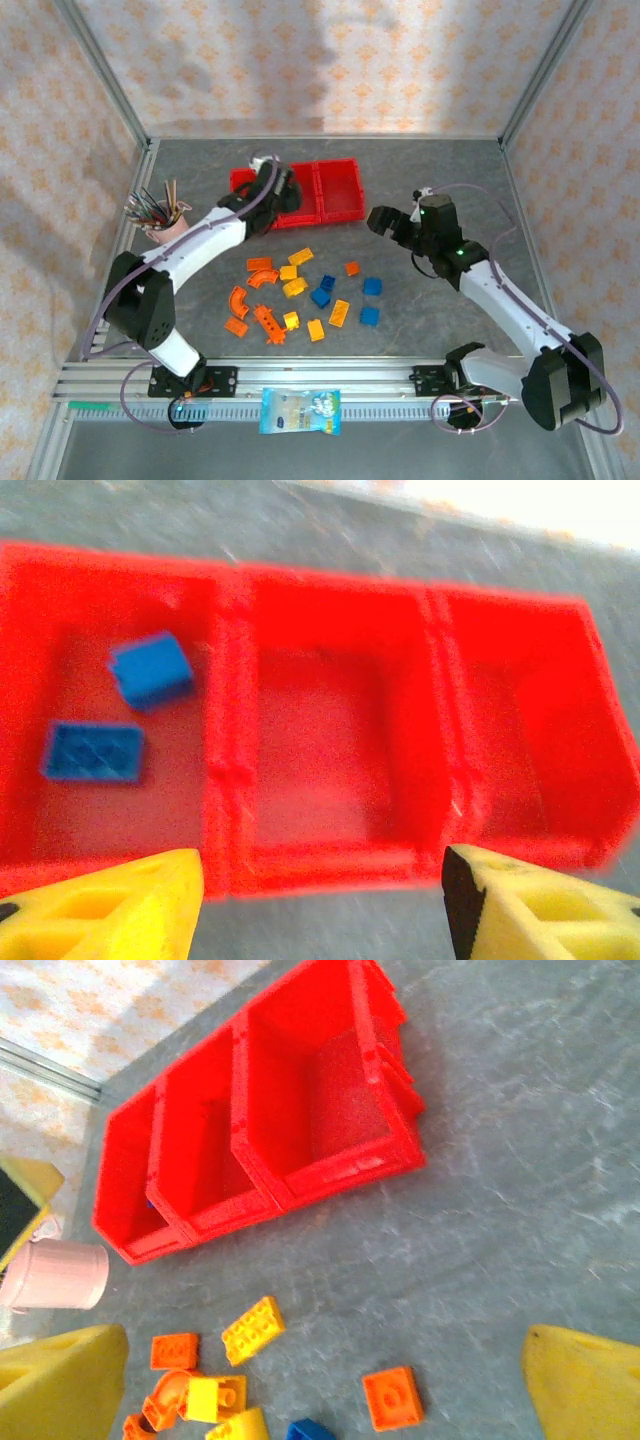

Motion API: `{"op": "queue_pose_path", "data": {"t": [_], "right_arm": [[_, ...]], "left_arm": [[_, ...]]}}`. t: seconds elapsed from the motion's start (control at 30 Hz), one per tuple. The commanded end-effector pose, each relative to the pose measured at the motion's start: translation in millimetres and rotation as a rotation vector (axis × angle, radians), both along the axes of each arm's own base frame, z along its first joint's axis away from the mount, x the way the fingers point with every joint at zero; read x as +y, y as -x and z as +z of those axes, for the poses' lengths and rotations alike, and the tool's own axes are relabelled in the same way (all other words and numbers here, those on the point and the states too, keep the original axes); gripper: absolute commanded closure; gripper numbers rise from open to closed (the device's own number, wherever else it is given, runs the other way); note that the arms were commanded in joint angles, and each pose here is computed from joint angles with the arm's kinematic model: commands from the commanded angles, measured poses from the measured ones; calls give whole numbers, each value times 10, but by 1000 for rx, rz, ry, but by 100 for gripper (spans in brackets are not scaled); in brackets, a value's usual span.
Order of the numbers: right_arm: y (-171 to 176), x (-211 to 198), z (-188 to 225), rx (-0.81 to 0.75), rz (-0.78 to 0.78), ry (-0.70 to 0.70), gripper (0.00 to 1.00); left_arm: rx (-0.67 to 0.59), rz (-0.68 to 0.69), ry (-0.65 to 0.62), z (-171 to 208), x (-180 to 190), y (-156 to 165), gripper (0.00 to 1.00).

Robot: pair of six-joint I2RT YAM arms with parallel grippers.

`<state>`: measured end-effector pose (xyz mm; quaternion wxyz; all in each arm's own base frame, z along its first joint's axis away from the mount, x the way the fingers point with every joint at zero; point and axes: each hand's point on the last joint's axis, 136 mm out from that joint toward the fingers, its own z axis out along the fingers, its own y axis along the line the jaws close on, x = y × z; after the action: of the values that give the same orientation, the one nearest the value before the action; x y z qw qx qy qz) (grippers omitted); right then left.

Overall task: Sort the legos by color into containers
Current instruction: Pick up the lego from the center of the table.

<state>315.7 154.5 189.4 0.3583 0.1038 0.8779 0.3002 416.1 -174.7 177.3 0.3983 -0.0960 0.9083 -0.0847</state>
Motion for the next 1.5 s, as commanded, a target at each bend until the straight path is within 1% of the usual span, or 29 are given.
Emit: {"op": "queue_pose_path", "data": {"t": [0.0, 0.3, 0.4, 0.53, 0.63, 0.8, 0.93, 1.0, 1.17, 1.3, 1.43, 1.47], "right_arm": [[197, -214, -225, 77, -36, 69, 0], [604, -495, -571, 212, -115, 104, 0], [713, -535, -642, 237, -134, 94, 0], [791, -583, -639, 233, -162, 79, 0], [830, -650, -656, 239, -197, 85, 0], [835, -697, -646, 230, -226, 82, 0], [838, -719, -634, 225, -238, 81, 0], [831, -737, -617, 217, -247, 81, 0], [813, -732, -591, 209, -248, 68, 0], [802, -737, -581, 206, -250, 68, 0], [800, -734, -589, 204, -249, 67, 0], [798, -731, -595, 205, -248, 66, 0]], "left_arm": [[58, -59, 82, -153, -352, 301, 34], [172, -235, 166, -412, -1346, 1016, 33], [200, -271, 177, -485, -1583, 1183, 32], [246, -315, 190, -619, -1823, 1371, 31], [280, -351, 177, -736, -1989, 1484, 29], [301, -383, 141, -880, -2185, 1531, 26], [303, -381, 98, -936, -2234, 1477, 25], [319, -373, 71, -1089, -2236, 1462, 25], [345, -373, 38, -1275, -2296, 1431, 25], [355, -372, 20, -1363, -2334, 1403, 27], [354, -361, 0, -1427, -2322, 1384, 35], [356, -363, 3, -1430, -2332, 1383, 38]]}}
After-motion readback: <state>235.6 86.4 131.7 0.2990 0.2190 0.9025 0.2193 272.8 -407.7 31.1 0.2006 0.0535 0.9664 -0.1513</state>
